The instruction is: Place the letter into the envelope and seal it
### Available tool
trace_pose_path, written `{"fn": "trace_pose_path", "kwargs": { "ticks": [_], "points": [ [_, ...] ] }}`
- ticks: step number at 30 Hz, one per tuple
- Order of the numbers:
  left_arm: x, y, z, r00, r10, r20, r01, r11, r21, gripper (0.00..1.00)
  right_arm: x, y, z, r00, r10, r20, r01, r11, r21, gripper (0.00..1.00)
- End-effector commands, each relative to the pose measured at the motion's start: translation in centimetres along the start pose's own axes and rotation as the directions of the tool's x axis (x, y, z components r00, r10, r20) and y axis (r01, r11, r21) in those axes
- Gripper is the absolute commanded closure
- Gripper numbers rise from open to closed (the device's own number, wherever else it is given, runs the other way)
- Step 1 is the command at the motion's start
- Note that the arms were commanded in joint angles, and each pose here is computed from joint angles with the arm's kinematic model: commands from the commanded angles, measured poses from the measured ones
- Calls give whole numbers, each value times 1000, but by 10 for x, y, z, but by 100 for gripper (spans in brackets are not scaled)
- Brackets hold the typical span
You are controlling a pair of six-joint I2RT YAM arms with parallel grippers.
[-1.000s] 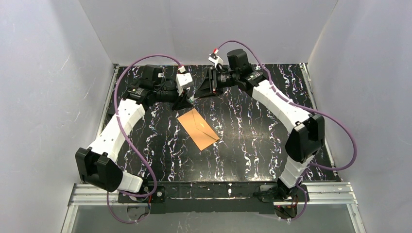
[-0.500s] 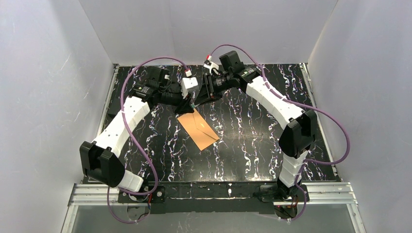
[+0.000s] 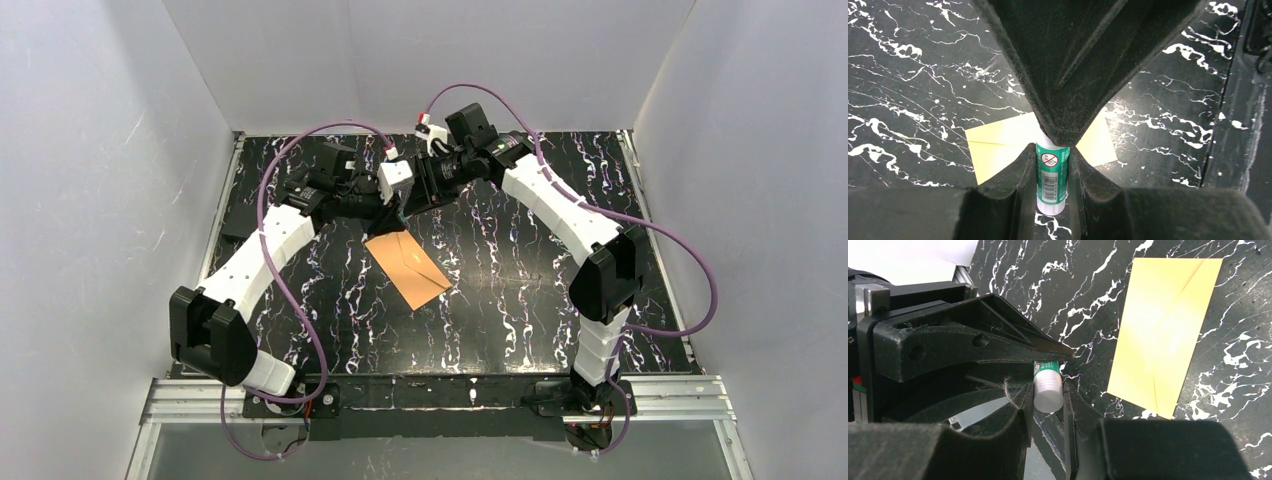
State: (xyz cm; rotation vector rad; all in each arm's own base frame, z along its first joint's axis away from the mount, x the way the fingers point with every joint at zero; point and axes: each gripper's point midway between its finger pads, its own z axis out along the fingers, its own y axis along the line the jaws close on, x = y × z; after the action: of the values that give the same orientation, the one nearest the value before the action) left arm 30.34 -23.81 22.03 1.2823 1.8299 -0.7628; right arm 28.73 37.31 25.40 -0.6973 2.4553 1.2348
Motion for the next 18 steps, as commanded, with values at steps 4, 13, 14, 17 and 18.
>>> {"fn": "trace_pose_path", "kwargs": {
  "ticks": [4,13,14,17,18],
  "points": [
    [-116,26,-16,863,430,265,-375,897,-235,100,95,-9,29,952,51,-302,-60,998,-21,99],
    [-151,16,-4,808,476,346,-415,878,-237,100,90,-4,40,961,85,-262,-112,990,-89,99],
    [-153,16,-2,803,481,353,-419,876,-241,100,91,-4,41,960,90,-265,-119,988,-94,99],
    [-159,21,3,796,492,351,-424,869,-257,100,95,-4,43,957,102,-272,-136,985,-109,99],
    [-163,24,3,792,496,356,-425,867,-261,100,98,-7,44,954,109,-279,-144,984,-105,99]
  ]
}}
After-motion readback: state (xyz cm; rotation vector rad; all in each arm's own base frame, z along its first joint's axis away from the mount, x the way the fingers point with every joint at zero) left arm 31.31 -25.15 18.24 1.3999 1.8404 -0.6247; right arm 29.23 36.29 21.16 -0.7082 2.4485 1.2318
